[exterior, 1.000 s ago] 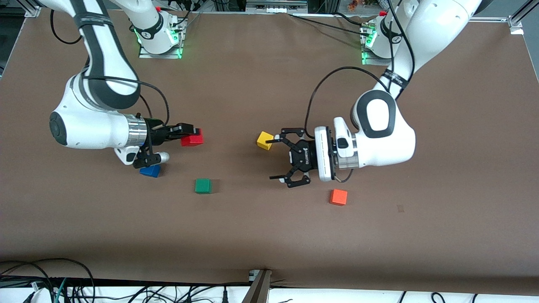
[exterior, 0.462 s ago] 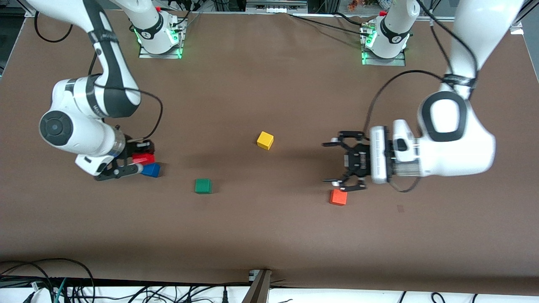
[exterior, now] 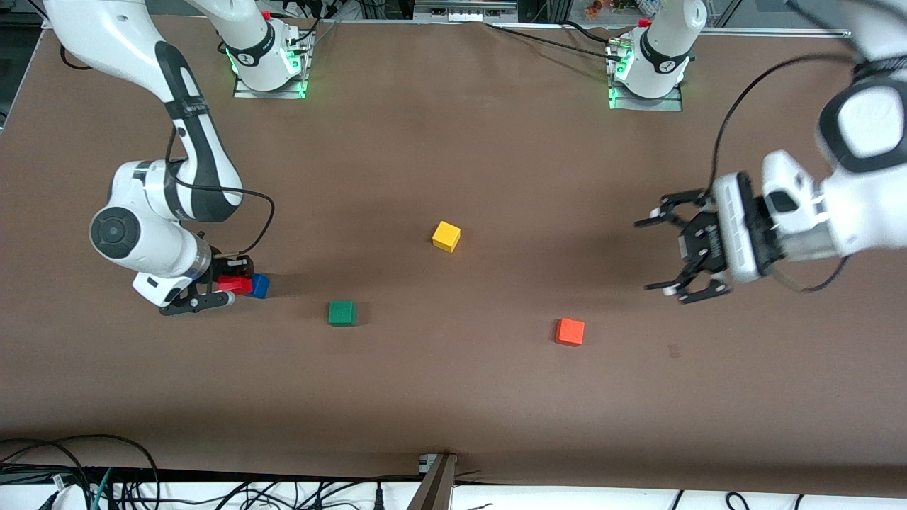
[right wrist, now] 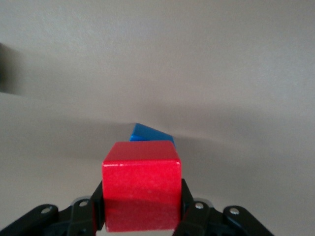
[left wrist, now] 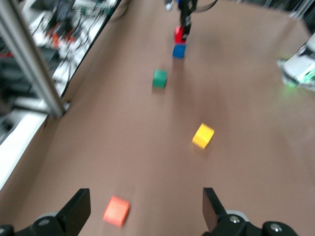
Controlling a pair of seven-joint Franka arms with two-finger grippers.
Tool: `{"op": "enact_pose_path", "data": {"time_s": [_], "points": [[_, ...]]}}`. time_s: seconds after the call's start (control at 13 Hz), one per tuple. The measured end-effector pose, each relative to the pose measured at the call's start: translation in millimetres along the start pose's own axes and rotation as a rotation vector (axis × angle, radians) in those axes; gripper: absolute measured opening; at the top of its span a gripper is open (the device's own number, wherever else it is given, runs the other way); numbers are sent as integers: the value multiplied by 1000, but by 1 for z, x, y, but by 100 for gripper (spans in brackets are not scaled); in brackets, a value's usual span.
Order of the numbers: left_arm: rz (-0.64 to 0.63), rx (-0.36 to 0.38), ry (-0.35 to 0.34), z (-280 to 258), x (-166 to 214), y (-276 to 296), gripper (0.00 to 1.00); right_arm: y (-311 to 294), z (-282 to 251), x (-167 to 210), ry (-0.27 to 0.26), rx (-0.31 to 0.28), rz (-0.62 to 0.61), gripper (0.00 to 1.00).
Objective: Pass red block to right arm, stack on blue
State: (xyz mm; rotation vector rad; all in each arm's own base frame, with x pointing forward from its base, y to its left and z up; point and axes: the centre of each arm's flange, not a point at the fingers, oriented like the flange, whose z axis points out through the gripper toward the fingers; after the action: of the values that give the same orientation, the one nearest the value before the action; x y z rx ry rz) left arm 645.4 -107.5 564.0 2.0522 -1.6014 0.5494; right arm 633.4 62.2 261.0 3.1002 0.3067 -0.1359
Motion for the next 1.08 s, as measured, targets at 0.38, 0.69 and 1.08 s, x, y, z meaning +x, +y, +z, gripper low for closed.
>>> {"op": "enact_pose_path", "data": {"time_s": [0.38, 0.69, 1.08], "points": [[-328, 137, -224, -75, -13, 51, 100, 4, 6, -1, -10, -3, 11, 72], [-688, 275, -345, -85, -38, 68, 100, 11, -59, -4, 30, 9, 107, 100], [-884, 409, -443, -71, -31, 92, 100, 50, -219, -53, 119, 58, 174, 100]]}}
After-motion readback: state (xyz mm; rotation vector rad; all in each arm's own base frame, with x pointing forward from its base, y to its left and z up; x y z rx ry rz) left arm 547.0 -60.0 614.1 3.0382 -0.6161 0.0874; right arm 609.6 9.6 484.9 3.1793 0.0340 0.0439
